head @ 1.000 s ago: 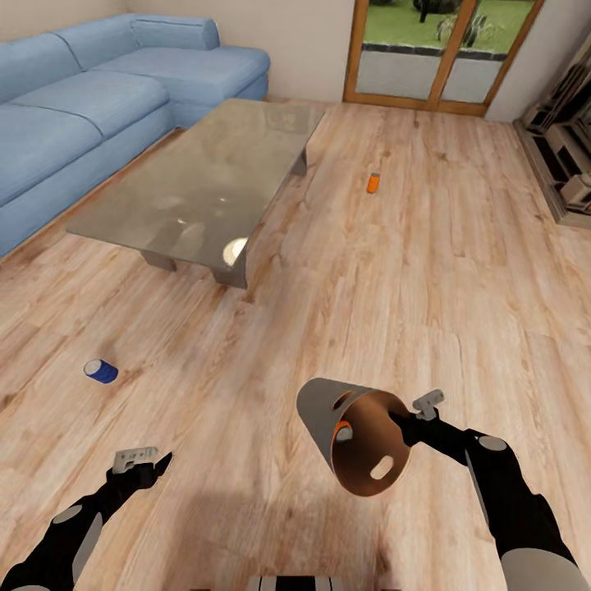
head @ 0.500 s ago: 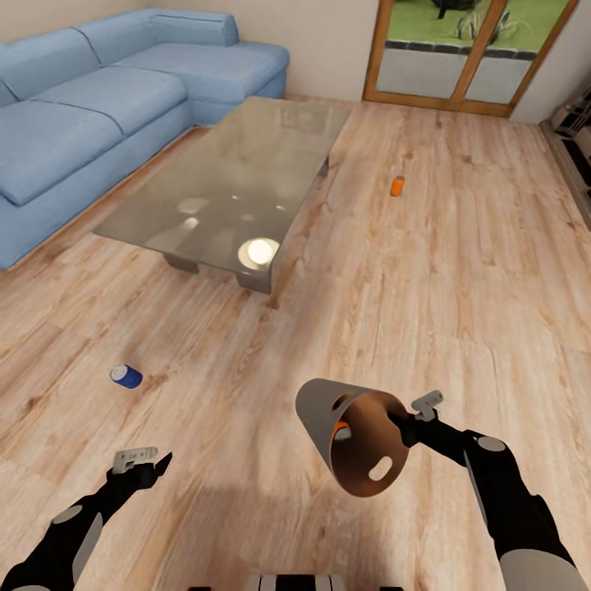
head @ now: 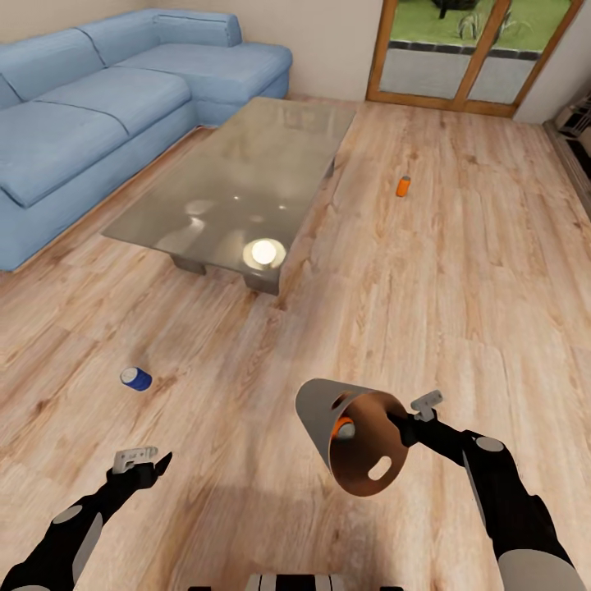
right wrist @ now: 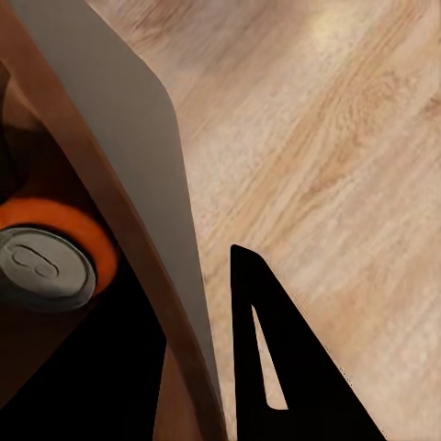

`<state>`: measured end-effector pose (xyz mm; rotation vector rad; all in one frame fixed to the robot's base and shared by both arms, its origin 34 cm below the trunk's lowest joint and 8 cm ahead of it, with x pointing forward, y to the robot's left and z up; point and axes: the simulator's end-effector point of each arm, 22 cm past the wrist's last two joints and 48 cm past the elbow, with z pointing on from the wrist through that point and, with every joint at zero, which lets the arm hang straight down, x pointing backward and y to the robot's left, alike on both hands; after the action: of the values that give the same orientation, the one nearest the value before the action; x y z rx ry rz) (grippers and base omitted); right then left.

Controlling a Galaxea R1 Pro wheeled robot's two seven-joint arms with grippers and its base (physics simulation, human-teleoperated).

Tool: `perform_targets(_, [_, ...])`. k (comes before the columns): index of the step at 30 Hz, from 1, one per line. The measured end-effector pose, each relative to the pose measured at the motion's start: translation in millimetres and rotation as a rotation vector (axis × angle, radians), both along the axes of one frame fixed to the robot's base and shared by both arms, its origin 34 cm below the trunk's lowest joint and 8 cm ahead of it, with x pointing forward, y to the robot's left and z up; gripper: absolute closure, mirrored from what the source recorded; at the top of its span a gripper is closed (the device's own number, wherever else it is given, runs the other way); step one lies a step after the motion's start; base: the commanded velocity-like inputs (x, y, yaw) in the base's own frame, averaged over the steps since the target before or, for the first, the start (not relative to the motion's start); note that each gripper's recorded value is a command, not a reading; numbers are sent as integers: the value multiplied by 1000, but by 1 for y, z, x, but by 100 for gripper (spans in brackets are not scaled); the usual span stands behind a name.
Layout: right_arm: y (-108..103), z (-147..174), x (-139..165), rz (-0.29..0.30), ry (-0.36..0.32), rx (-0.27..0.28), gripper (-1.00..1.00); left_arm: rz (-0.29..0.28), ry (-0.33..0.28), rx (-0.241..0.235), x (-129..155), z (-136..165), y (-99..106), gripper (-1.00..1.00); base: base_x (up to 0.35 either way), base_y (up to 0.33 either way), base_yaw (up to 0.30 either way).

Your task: Put the three can of soda from the living room inside the tash can in the kitchen.

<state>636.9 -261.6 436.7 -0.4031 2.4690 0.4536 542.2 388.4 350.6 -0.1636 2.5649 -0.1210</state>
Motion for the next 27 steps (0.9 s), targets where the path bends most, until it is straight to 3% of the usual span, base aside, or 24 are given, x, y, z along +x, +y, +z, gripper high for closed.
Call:
perform_targets(16, [2, -1, -1, 0, 2, 2, 100, 0, 9, -3, -2, -1, -1, -100, 165, 275, -2])
perform_targets(27, [1, -1, 0, -7, 2, 5, 100, -1, 6, -2, -2, -1, -1, -100, 115, 241, -171])
